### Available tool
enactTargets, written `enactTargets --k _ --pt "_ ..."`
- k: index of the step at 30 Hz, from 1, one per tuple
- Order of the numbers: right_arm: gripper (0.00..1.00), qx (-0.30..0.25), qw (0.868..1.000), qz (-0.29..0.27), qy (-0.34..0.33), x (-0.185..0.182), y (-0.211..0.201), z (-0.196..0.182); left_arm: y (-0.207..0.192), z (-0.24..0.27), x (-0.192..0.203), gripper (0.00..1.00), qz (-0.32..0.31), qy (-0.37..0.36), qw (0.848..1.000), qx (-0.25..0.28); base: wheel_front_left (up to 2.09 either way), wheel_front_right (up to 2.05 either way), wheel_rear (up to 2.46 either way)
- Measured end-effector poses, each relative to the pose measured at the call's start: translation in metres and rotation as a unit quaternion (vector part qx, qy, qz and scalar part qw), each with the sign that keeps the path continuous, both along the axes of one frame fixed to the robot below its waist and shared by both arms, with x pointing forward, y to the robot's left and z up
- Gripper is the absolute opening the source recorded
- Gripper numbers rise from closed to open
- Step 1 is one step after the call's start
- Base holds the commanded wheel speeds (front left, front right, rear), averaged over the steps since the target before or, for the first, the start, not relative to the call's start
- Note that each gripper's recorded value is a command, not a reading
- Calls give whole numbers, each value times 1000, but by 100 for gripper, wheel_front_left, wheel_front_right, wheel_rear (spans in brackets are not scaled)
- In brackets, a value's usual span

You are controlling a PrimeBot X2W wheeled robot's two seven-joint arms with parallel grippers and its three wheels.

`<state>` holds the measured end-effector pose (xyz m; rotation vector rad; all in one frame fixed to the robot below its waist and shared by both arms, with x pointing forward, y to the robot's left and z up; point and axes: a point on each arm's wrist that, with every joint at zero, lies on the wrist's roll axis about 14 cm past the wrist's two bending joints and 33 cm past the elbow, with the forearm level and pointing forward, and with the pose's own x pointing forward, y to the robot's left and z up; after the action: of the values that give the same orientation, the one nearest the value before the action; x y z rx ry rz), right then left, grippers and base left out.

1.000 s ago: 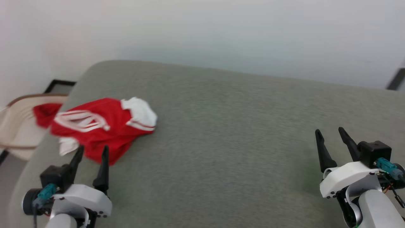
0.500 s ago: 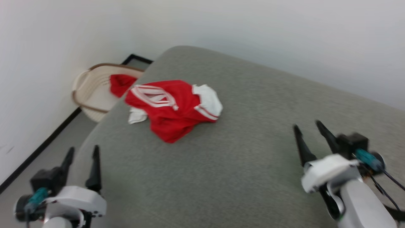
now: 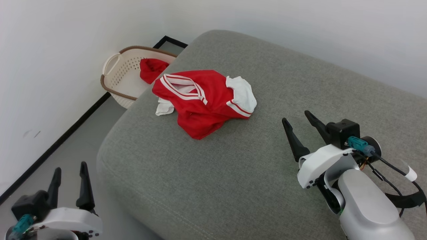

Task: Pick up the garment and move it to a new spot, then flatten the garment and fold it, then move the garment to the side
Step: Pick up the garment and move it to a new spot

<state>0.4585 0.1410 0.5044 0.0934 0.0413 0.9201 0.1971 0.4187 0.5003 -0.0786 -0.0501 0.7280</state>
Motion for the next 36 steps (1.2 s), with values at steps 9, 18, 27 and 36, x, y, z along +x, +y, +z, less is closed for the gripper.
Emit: enactTargets --k 9,18,27,36 --pt "100 3 999 -31 13 14 -22 -10 -19 3 44 100 -70 10 997 6 0 0 0" --pt "100 7 999 -52 -12 16 -41 -5 -23 54 131 100 -171 -11 984 56 0 0 0" --pt "100 19 994 -105 -17 34 -80 -7 -24 85 239 100 -246 22 966 79 0 0 0" --pt "100 9 986 -165 6 40 -132 -34 -43 -3 299 100 -282 200 934 -87 0 0 0"
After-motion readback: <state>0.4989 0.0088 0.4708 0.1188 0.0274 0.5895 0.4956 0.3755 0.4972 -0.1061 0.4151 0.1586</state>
